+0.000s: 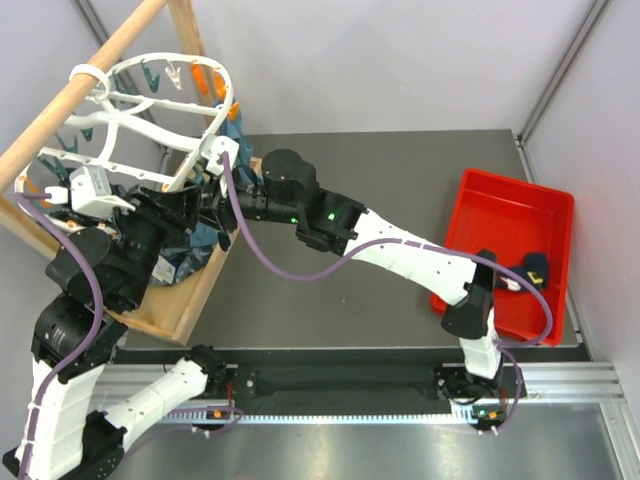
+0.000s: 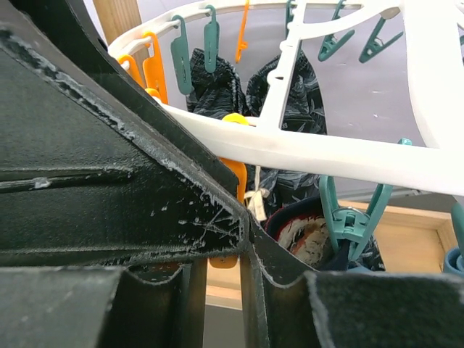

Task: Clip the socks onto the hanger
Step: Open the clamp at the hanger.

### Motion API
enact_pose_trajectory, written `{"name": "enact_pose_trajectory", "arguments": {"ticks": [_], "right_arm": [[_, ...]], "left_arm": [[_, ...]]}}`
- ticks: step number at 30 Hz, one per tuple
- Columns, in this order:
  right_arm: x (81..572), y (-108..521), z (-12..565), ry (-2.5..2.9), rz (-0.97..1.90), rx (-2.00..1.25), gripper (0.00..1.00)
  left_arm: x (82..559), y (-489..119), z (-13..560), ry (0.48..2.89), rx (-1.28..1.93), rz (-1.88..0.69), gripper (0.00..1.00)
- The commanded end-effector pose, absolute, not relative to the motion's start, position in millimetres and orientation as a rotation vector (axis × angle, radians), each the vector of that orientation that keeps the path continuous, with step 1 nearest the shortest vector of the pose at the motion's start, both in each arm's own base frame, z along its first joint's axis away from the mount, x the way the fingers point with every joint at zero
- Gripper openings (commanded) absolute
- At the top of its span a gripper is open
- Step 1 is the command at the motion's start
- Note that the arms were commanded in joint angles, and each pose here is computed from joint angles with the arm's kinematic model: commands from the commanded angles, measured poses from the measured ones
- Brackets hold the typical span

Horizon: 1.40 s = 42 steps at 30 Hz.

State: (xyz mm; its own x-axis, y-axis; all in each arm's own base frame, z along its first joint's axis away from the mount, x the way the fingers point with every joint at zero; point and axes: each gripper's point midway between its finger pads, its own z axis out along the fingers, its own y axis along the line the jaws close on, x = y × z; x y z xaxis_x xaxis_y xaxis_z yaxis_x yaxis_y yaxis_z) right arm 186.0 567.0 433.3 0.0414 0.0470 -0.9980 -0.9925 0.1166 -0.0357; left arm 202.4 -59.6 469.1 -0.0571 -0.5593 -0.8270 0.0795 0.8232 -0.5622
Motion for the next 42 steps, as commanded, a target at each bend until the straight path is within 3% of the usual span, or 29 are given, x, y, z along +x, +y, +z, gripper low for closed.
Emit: {"name": "enact_pose_trajectory", "arguments": {"ticks": [1,10,17,19,23,26,42], "right_arm": [[156,542,490,1.047,1.212,-1.103,0.07],[151,537,500,1.033,1.247,-1.083,0.09],[150,537,498,1.035,1.251,-1.085,0.17],[151,537,497,1.039,1.249,-1.084,0.22],[153,535,494,1.048,1.240,-1.071,0.43],[155,535,489,1.056,1.231,-1.064,0.51],[167,547,482,1.055,1.219,-1.013,0.49]], "left_arm": [[209,-49,465,1.547,-0.411,-0.453,0.44],[214,-52,459,1.560,-0.399,-0.439,0.33],[218,-54,457,1.575,-0.405,-0.431,0.01],[218,-53,457,1.578,-0.415,-0.431,0.00],[216,-50,460,1.567,-0.438,-0.435,0.00],[216,-49,462,1.561,-0.453,-0.441,0.00],[207,-43,476,1.520,-0.484,-0.478,0.00]]}}
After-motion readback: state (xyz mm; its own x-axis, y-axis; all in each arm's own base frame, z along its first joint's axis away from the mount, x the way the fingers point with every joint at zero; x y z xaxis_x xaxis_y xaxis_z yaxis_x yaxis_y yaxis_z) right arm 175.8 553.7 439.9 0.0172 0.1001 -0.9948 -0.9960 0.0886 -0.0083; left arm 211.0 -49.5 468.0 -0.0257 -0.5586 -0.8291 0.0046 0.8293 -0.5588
